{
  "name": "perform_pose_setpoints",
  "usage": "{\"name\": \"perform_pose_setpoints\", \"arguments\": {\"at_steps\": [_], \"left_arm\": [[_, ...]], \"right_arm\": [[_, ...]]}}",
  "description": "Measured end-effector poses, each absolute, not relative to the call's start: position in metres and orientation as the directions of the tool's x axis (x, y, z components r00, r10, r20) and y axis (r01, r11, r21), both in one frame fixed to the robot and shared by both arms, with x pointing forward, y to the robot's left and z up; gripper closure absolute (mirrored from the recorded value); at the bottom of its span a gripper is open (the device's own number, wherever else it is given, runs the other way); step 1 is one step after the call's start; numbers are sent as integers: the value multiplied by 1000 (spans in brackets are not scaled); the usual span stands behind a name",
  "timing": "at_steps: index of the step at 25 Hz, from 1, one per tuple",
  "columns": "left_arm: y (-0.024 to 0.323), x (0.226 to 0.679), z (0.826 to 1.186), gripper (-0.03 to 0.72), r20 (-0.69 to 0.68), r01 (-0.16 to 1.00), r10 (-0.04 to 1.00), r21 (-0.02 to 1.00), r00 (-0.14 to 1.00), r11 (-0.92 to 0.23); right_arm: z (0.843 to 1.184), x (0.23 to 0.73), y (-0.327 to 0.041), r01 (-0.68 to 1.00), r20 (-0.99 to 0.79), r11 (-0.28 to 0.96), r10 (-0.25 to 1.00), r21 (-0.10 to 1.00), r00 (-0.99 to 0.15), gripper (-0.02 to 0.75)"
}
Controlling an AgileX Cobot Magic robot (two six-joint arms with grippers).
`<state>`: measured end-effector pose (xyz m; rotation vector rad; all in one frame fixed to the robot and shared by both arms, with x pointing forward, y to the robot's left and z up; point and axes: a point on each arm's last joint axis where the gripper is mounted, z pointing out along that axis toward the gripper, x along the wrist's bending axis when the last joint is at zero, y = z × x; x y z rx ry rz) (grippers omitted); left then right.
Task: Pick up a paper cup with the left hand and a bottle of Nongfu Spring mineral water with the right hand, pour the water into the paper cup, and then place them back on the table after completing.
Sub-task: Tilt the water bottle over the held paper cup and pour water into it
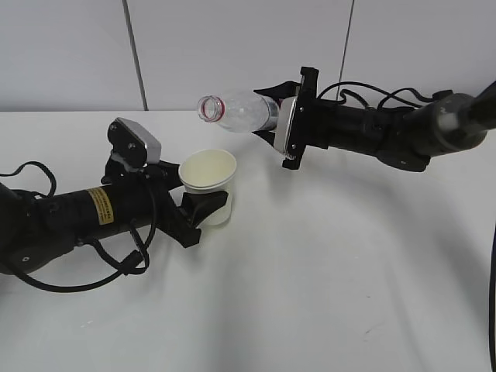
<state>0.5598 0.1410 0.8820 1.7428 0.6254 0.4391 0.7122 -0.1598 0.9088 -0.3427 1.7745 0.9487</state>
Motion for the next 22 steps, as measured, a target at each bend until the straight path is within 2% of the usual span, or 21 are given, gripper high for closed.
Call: {"name": "perform_pose_setpoints", "arguments": {"at_steps": [22], "left_arm": [[143,559,883,243,-5,203,622,947,783,-248]], "right_arm": [[911,716,-167,-679,-967,699,73,225,-246,280]]}}
